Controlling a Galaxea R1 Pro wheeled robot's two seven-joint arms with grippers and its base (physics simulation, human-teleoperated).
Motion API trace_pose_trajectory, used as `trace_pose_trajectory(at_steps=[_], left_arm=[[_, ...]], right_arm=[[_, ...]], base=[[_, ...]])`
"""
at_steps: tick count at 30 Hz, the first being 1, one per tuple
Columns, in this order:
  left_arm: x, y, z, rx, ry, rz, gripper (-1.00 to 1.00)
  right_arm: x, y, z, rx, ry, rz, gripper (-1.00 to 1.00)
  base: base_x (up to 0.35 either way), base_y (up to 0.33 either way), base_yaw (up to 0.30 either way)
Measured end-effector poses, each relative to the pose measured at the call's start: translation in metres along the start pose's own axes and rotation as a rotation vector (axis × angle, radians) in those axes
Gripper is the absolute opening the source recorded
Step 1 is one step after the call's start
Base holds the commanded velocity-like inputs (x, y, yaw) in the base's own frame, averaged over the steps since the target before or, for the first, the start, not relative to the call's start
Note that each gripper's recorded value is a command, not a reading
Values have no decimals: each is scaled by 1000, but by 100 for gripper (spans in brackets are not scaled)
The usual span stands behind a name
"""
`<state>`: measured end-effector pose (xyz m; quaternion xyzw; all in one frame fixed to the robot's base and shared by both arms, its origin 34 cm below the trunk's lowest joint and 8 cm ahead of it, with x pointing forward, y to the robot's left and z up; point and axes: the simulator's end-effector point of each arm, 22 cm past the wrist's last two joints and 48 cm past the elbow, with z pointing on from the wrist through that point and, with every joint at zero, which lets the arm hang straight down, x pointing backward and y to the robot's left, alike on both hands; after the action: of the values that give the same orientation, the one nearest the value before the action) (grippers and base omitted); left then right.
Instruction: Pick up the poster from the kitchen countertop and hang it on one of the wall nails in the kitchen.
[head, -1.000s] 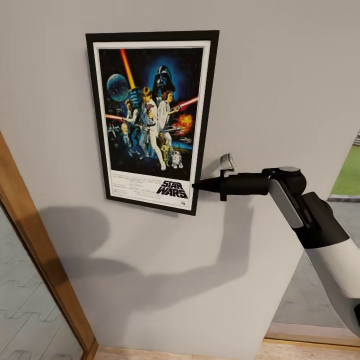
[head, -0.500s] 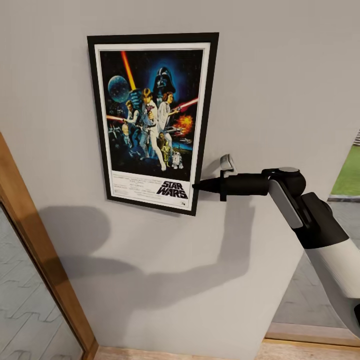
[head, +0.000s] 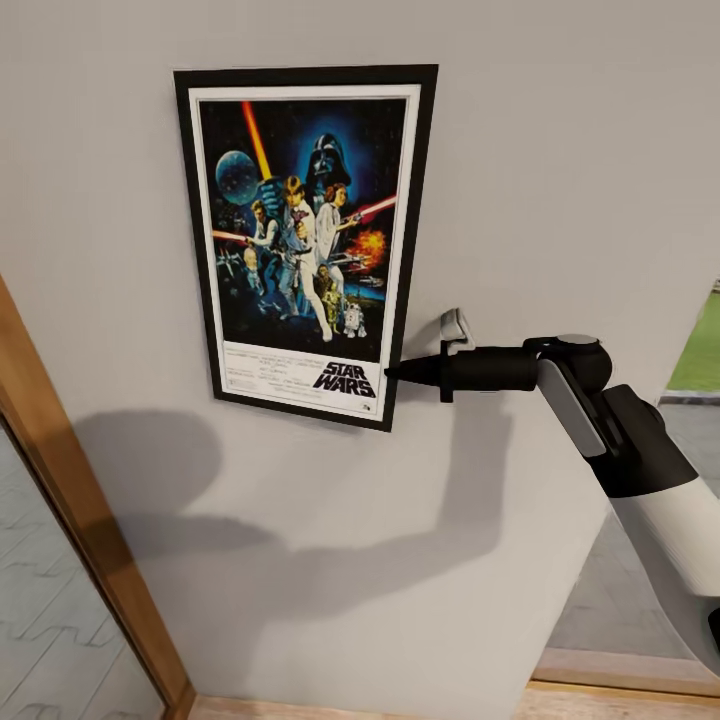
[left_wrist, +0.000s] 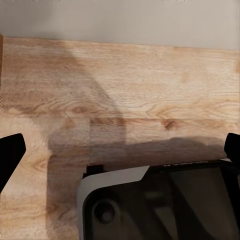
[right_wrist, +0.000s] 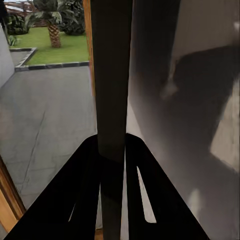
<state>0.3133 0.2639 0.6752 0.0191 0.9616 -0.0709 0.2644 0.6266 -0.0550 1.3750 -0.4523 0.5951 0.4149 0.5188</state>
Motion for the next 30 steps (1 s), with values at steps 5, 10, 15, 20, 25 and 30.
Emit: trace_pose_trajectory(at_steps=[5,10,15,20,25,30], left_arm=[[0,0,0,0,0,1,100],[0,0,0,0,0,1,100],[0,0,0,0,0,1,100],[0,0,0,0,0,1,100],[0,0,0,0,0,1,100],[0,0,0,0,0,1,100]], right_arm=[[-4,7,0,-23,-13,4,100],[-4,8,-3,-27,-15,22,100],[-6,9,-6,-46,-24,30,100],[-6,2,-6,-18,-29,36,100],[-6,-2,-7,1,-27,23,100],[-8,8,-7,-38,-32,34,100]], base=[[80,0,0],[7,0,0],[0,0,0],[-76,0,0],[-139,0,0],[-88,0,0]])
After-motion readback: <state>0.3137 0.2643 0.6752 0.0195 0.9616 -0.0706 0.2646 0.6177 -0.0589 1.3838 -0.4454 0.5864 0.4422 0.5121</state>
